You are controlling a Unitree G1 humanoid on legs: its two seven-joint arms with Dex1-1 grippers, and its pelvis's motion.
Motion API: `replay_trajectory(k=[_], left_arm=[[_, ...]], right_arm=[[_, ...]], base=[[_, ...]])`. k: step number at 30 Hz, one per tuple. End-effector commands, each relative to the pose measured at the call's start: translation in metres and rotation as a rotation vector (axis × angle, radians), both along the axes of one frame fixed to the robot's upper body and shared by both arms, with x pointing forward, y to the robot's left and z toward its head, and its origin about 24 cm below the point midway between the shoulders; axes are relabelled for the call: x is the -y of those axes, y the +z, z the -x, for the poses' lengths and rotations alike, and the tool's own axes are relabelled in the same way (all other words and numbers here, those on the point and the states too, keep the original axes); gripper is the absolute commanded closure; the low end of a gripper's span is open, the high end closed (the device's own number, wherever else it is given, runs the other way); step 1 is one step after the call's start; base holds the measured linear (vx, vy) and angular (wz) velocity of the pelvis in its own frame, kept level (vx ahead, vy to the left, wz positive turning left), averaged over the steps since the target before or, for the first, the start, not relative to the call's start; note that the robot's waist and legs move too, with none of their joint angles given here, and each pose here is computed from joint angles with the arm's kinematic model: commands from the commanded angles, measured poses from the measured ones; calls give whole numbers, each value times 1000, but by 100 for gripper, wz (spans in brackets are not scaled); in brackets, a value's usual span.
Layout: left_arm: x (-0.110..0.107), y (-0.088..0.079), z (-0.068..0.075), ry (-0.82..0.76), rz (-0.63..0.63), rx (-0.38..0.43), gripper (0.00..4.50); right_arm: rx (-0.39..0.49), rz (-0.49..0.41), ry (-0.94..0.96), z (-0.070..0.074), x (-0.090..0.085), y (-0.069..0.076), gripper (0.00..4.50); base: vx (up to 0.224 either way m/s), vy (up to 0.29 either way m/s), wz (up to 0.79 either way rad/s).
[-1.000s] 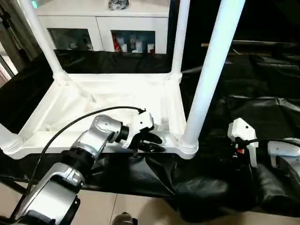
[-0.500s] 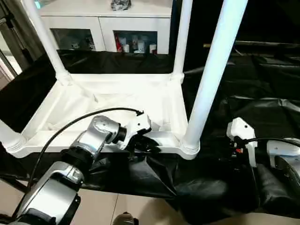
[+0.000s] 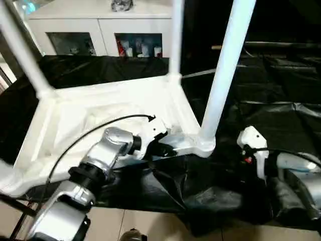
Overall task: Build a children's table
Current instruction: Rotate leg to tighten
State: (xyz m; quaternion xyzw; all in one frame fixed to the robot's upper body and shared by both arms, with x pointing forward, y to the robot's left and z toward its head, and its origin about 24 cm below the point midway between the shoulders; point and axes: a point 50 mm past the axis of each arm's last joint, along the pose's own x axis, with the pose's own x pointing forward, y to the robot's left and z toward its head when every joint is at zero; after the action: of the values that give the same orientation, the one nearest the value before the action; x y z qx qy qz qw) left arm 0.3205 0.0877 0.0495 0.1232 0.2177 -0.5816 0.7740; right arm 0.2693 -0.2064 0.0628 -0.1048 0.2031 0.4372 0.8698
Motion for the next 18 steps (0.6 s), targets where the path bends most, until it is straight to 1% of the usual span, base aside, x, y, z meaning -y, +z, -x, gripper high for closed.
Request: replay_trajectory(k=[1, 4, 5, 6, 9, 13, 14, 15, 16, 18], left_arm=[[-2, -3, 3, 36, 49, 6, 450], [0, -5, 6, 19, 22, 20, 450], [3, -4, 9, 10, 26, 24, 450], [4, -4, 9, 10, 28, 23, 450], [6, -5, 12, 1, 37, 9, 450], [7, -6, 13, 3, 40, 0, 450], [7, -6, 13, 3, 41, -1, 450], [7, -5, 13, 2, 41, -1, 450], [7, -5, 13, 2, 42, 0, 450], [8, -4, 13, 3, 42, 2, 450]], right_arm=[[72, -1, -52, -9, 3, 8, 3], [90, 13, -118, -18, 4, 4, 3], [73, -10, -118, -19, 0, 1, 3], [69, -18, -111, -19, -1, 1, 3], [53, -43, -59, -16, -12, -2, 3], [59, -67, -59, -18, -19, -2, 3], [58, -81, -62, -20, -22, -3, 20], [55, -86, -63, -21, -23, -5, 20], [56, -81, -65, -23, -24, -6, 39], [59, -62, -72, -27, -27, -11, 41]], base=[[0, 0, 0], [0, 0, 0], [0, 0, 0], [0, 0, 0], [0, 0, 0], [0, 0, 0], [0, 0, 0], [0, 0, 0], [0, 0, 0], [0, 0, 0]])
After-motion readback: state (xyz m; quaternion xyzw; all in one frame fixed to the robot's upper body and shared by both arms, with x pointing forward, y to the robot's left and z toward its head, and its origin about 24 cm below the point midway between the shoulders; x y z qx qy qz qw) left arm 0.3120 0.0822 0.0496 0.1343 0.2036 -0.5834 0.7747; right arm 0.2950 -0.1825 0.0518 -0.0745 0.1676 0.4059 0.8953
